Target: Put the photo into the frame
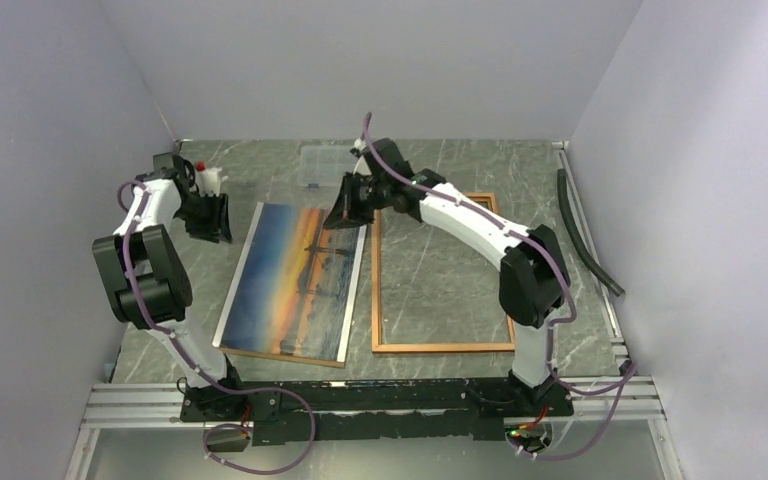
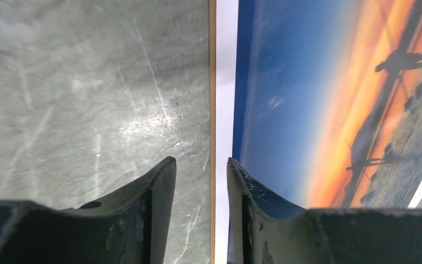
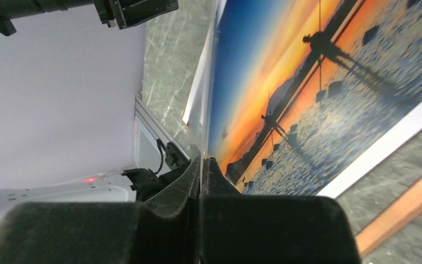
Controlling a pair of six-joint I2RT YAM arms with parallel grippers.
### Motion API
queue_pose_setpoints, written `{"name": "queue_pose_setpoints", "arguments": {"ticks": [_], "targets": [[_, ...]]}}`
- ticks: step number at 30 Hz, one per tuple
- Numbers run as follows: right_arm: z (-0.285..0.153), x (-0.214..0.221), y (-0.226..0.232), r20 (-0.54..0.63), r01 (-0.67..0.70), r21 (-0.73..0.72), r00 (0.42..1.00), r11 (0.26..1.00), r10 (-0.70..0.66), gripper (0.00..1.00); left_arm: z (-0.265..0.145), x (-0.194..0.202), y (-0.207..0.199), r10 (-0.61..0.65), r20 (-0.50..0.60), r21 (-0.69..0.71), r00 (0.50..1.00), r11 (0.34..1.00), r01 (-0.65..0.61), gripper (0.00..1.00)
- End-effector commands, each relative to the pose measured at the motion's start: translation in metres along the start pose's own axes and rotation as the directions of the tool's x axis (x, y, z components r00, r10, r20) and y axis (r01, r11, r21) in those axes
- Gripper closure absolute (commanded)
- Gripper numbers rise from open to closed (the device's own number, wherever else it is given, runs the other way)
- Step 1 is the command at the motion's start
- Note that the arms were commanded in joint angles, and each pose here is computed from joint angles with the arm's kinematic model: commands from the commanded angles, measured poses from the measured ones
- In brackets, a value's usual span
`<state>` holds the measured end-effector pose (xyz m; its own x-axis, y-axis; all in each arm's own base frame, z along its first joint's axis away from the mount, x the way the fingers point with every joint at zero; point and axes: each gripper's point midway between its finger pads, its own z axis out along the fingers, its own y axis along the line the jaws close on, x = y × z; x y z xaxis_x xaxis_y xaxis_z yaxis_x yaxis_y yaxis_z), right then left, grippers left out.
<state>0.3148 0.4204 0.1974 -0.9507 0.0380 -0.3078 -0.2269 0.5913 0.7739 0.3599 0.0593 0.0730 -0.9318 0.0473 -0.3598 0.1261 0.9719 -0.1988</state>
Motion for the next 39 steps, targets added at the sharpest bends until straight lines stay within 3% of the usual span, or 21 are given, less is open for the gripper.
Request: {"name": "queue_pose_setpoints", "arguments": {"ticks": [1, 5, 8, 15, 18, 26, 39], "targets": [[-0.091, -0.043, 0.048, 0.123, 0.17, -0.082, 0.979, 0.982, -0.16, 1.0, -0.046, -0.03, -0.02, 0.057, 0.106, 0.01, 0.993, 0.998, -0.058, 0.53], [-0.145, -0.044, 0.028, 0.131, 0.21, -0.041, 0.97, 0.977, -0.203, 1.0, -0.051, -0.037, -0.055, 0.13, 0.131, 0.025, 0.983, 0.991, -0.135, 0.47], [-0.183, -0.042, -0.001, 0.167, 0.197, 0.072, 0.964, 0.978, -0.207, 1.0, -0.044, -0.04, -0.096, 0.199, 0.137, 0.063, 0.97, 0.976, -0.209, 0.41], [-0.297, -0.043, -0.067, 0.338, 0.046, 0.355, 0.925, 0.934, -0.174, 1.0, -0.011, -0.049, -0.195, 0.423, 0.137, 0.092, 0.895, 0.895, -0.437, 0.35], [-0.323, -0.035, -0.076, 0.389, -0.011, 0.415, 0.906, 0.91, -0.167, 1.0, 0.011, -0.051, -0.229, 0.499, 0.136, 0.074, 0.856, 0.856, -0.511, 0.35], [-0.345, -0.027, -0.087, 0.464, -0.114, 0.479, 0.874, 0.87, -0.141, 1.0, 0.072, -0.035, -0.28, 0.628, 0.103, 0.02, 0.771, 0.774, -0.633, 0.33], [-0.333, -0.032, -0.097, 0.445, -0.13, 0.468, 0.889, 0.874, -0.106, 1.0, 0.108, 0.004, -0.288, 0.723, 0.061, -0.046, 0.688, 0.691, -0.721, 0.33]]}}
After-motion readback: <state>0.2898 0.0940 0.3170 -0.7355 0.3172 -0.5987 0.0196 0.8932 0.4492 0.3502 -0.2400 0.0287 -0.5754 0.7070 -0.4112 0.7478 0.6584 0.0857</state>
